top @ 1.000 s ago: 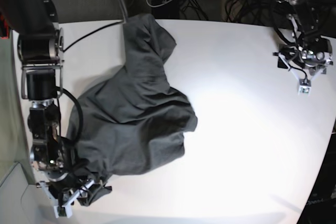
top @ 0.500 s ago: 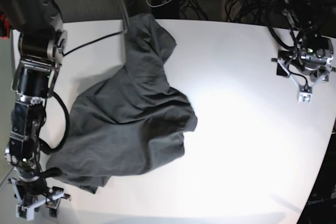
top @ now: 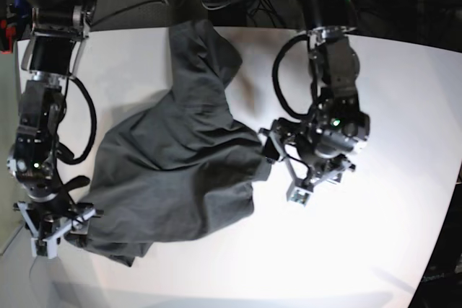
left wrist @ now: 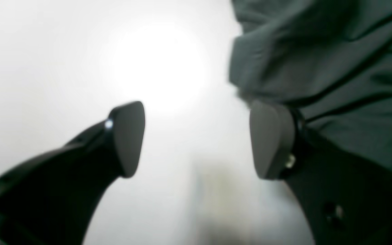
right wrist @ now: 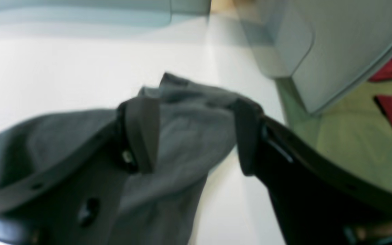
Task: Layout the t-shirt on the table in an organized manner, then fold the t-shirt properly
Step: 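Move the left gripper to the shirt's middle and grasp the fabric, then drag the held shirt fabric with the left gripper away from the right gripper, then move the right gripper to the shirt's bunched end and grasp it, then pull the grasped fabric with the right gripper toward the left gripper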
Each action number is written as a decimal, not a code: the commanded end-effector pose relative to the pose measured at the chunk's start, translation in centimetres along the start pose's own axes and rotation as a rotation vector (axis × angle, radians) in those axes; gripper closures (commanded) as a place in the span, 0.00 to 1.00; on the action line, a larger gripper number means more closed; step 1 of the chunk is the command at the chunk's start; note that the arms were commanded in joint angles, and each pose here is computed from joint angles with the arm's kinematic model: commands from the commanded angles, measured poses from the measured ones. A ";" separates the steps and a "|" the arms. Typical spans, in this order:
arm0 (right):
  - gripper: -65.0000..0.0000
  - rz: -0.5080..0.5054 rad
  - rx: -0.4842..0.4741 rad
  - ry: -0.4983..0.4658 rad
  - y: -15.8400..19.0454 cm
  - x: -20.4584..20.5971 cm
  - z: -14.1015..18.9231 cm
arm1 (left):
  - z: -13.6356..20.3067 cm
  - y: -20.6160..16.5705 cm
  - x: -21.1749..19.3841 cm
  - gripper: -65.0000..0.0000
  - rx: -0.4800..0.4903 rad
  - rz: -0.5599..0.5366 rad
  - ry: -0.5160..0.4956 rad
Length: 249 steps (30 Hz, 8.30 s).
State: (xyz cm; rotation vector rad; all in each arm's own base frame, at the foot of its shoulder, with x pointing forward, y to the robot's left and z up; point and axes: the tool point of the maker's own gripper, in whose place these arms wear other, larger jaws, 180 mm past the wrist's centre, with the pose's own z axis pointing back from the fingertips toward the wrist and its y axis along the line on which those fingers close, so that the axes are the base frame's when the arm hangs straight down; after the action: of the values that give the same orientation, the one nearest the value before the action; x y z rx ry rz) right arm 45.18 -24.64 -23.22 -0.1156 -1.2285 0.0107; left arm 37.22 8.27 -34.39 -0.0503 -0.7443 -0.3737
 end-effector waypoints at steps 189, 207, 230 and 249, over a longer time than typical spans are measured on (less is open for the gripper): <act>0.44 0.000 0.583 0.142 24.9 -8.2 -8.6 | -6.6 11.1 -12.9 0.99 0.176 0.361 0.124; 0.44 -0.015 0.706 0.178 32.4 -10.3 -5.3 | -6.5 10.7 -13.8 0.99 0.173 0.362 0.140; 0.45 0.054 0.774 0.341 34.1 -19.7 -0.6 | -3.7 11.0 -17.9 0.99 0.160 0.071 0.230; 0.44 0.134 0.849 -0.057 34.4 -8.8 2.6 | -1.8 14.3 -16.1 0.99 0.218 0.042 0.176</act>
State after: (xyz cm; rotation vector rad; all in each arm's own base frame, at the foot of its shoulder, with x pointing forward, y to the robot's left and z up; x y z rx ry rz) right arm 40.11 7.97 -37.24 0.5074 -1.0892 0.6521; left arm 34.63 24.72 -43.69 0.1334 -0.7272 -0.2506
